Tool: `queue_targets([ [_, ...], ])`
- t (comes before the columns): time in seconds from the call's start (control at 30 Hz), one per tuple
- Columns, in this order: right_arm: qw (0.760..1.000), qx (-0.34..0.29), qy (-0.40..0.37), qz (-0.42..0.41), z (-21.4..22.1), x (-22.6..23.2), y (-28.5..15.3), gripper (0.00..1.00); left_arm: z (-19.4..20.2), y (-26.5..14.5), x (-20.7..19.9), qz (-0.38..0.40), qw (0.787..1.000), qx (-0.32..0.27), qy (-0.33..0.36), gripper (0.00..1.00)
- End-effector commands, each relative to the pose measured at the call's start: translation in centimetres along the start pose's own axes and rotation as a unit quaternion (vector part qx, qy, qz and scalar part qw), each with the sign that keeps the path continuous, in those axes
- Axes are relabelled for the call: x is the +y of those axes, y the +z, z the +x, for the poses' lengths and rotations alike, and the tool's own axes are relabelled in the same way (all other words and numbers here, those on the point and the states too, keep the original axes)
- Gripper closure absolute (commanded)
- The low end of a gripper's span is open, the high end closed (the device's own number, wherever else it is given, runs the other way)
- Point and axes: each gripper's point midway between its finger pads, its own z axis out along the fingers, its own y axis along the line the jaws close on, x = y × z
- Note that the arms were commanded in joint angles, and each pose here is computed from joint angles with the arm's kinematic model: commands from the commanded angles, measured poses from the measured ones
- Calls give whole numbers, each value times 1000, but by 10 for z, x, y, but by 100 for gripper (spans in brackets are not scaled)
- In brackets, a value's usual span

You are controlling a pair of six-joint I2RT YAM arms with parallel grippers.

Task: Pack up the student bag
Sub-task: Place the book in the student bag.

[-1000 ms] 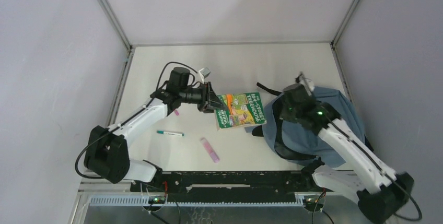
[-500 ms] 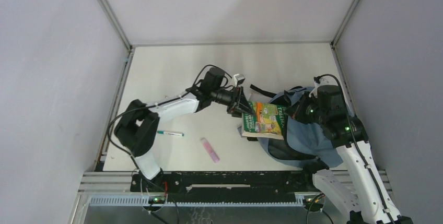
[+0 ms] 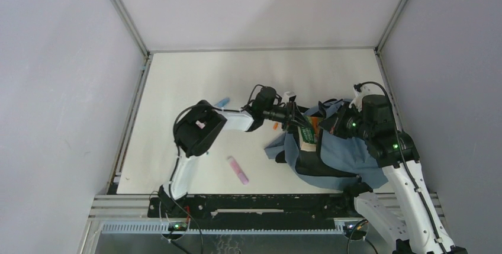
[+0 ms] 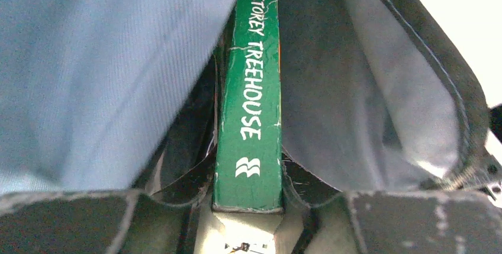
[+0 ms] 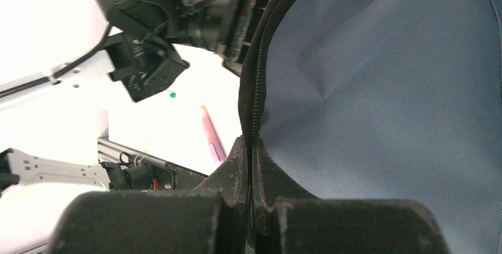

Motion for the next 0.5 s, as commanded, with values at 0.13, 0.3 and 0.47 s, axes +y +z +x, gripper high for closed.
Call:
queue_targets([
  [0.13, 997, -45, -15, -63, -27, 33, -11, 100, -17, 45, -33, -2, 996, -35, 82, 100],
  [0.3, 996, -53, -15, -67, -30, 35, -12, 100, -27, 59, -12, -63, 992, -65, 85, 100],
  [0.47, 996, -51, -18, -67, -30, 35, -11, 100, -33, 78, -1, -67, 992, -44, 94, 88],
])
